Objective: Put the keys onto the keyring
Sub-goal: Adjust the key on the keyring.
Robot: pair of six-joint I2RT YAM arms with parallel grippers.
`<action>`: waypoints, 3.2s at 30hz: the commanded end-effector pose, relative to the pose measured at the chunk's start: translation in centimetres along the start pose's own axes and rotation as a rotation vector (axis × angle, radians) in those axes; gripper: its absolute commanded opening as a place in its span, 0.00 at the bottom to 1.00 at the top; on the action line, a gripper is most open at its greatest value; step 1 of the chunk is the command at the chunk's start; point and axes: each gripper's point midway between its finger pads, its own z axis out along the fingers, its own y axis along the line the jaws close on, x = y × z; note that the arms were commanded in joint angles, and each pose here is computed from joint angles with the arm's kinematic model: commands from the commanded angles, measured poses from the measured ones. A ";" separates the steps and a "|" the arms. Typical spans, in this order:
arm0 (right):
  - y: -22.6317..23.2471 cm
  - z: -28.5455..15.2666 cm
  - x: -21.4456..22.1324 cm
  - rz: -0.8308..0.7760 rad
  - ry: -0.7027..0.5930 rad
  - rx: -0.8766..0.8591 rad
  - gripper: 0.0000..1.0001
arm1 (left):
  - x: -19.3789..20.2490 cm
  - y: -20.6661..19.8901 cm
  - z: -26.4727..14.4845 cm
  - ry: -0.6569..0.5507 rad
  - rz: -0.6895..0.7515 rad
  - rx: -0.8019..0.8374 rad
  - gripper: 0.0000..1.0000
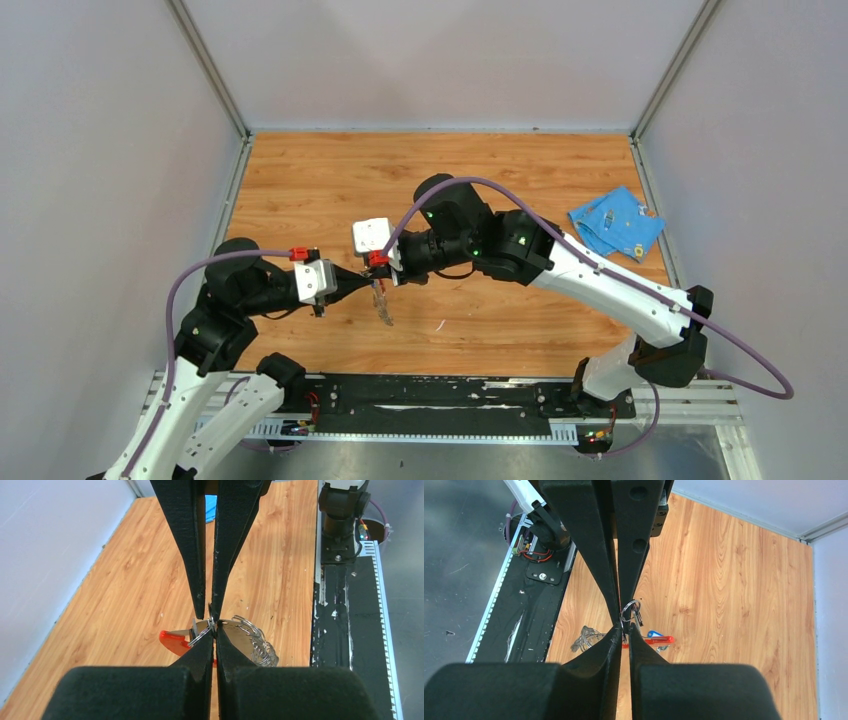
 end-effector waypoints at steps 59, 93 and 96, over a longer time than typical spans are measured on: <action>0.5 -2.1 -2.1 0.297 -0.338 0.053 0.00 | -2.2 -0.3 0.7 -0.017 -0.102 0.079 0.27; 0.1 -2.6 1.7 0.161 0.067 -0.023 0.37 | -1.1 -0.9 -0.1 0.031 -0.069 0.079 0.00; 0.1 -2.2 2.0 0.147 0.106 -0.019 0.37 | -0.9 -0.8 0.0 0.038 -0.070 0.079 0.00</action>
